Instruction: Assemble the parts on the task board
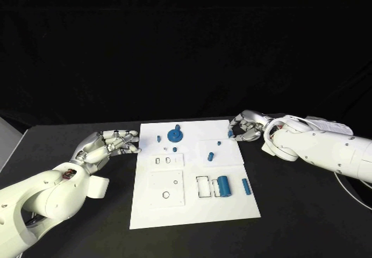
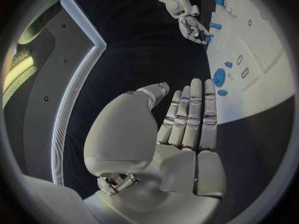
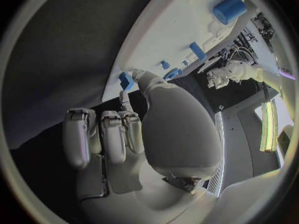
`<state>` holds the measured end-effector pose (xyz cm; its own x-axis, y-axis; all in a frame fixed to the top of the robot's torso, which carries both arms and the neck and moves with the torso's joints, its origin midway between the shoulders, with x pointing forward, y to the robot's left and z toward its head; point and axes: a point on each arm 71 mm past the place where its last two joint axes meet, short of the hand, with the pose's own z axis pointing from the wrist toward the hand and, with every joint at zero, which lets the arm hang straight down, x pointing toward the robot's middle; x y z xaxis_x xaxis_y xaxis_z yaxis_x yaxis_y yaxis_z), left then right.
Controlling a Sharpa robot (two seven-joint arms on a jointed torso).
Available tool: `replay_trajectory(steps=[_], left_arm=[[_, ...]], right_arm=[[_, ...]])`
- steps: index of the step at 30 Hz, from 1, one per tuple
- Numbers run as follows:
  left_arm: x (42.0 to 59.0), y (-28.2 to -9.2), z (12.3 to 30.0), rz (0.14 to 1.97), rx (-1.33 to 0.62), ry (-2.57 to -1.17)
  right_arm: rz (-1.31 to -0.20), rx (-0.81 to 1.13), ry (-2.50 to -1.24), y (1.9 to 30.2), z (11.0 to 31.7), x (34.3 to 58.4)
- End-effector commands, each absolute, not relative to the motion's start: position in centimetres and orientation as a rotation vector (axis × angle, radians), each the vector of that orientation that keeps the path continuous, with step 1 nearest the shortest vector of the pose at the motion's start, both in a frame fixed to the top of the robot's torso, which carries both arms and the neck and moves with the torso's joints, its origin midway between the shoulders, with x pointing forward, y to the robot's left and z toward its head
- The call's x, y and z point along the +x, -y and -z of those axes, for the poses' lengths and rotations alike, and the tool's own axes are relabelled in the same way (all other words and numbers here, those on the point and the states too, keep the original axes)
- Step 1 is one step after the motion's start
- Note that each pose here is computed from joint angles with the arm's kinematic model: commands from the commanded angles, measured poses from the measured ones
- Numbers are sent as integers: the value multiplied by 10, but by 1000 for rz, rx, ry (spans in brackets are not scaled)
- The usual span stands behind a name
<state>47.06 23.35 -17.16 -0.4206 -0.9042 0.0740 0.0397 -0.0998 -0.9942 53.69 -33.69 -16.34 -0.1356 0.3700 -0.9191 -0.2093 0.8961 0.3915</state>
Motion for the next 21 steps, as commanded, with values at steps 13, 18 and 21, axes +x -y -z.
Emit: replay_trajectory(steps=[13,18,21], left_arm=[[470,-231,171,1641,-971,-1434],[470,-231,171,1640,-972,-1435],[470,-231,171,1639,-972,-1435]], right_arm=[[-469,134,-1636,339,167,539],[-470,134,-1639,338,167,540],[-471,133,-1639,337,168,540]])
